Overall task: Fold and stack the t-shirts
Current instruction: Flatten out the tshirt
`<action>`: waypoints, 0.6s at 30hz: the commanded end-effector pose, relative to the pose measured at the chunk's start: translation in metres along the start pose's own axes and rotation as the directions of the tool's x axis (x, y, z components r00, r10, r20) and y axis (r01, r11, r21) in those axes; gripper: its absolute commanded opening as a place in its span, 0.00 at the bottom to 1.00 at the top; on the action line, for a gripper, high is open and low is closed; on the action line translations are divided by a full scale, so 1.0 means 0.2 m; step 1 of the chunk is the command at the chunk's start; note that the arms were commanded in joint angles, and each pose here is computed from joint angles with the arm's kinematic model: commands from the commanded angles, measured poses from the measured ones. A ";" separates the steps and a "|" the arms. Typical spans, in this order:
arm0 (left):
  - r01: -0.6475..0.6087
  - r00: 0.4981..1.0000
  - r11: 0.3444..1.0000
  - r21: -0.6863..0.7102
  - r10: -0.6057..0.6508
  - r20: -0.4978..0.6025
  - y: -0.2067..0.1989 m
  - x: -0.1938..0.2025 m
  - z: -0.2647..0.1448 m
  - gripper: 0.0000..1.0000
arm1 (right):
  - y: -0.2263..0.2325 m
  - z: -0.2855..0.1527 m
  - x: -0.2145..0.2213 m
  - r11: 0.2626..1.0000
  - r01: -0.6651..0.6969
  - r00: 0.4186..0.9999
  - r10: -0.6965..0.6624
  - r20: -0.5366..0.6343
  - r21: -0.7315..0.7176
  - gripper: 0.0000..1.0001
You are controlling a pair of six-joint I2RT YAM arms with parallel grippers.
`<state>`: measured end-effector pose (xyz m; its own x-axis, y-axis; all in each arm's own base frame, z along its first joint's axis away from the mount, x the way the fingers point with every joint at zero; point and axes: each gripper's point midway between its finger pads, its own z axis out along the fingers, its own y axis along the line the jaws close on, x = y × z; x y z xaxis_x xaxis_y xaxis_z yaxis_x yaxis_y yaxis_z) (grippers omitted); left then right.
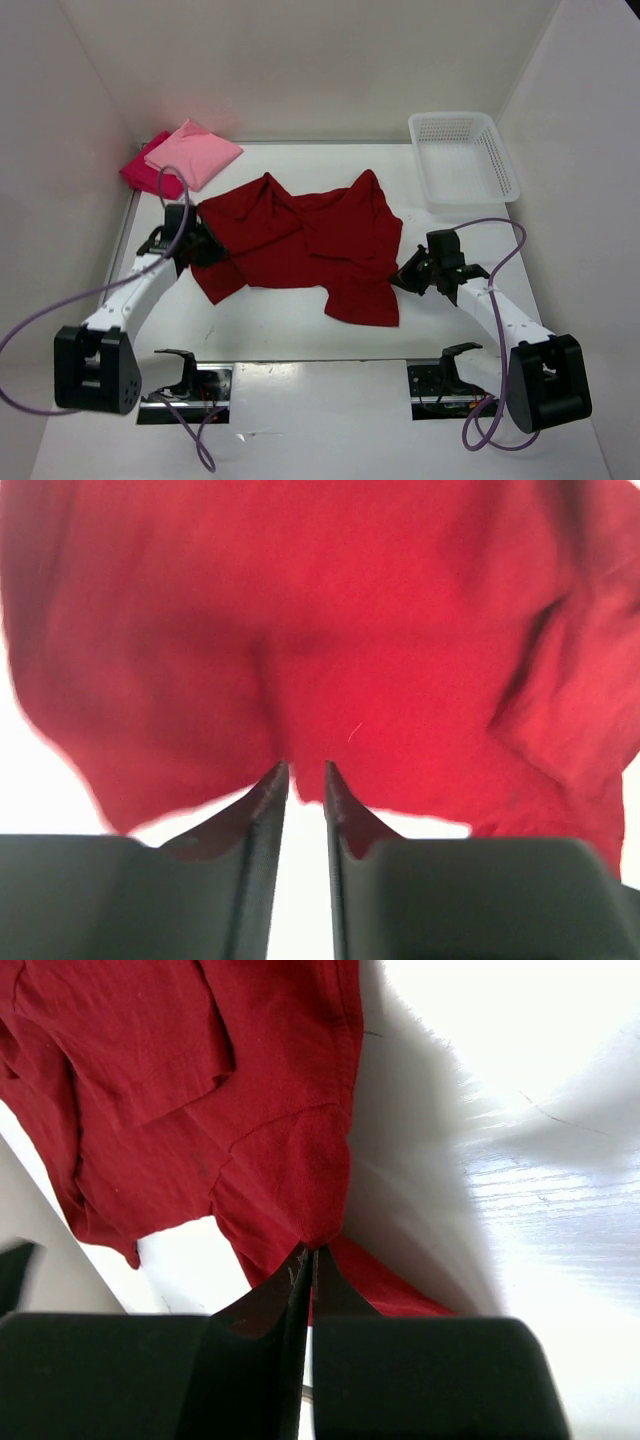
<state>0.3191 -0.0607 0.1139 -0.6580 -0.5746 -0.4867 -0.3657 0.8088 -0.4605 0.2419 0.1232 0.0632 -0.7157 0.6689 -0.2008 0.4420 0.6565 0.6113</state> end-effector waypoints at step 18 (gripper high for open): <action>0.516 0.856 0.825 -0.228 -0.500 0.129 0.48 0.43 -0.13 0.46 | 0.10 -0.03 -0.07 0.996 0.039 0.998 -0.035 0.053 -0.076 0.20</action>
<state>0.2211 -0.0425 0.0625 -0.3849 -0.8763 -0.2897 -0.7175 0.4815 -0.5034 0.2430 0.1242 0.0650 -0.7213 0.6604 -0.2088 0.4255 0.6603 0.6188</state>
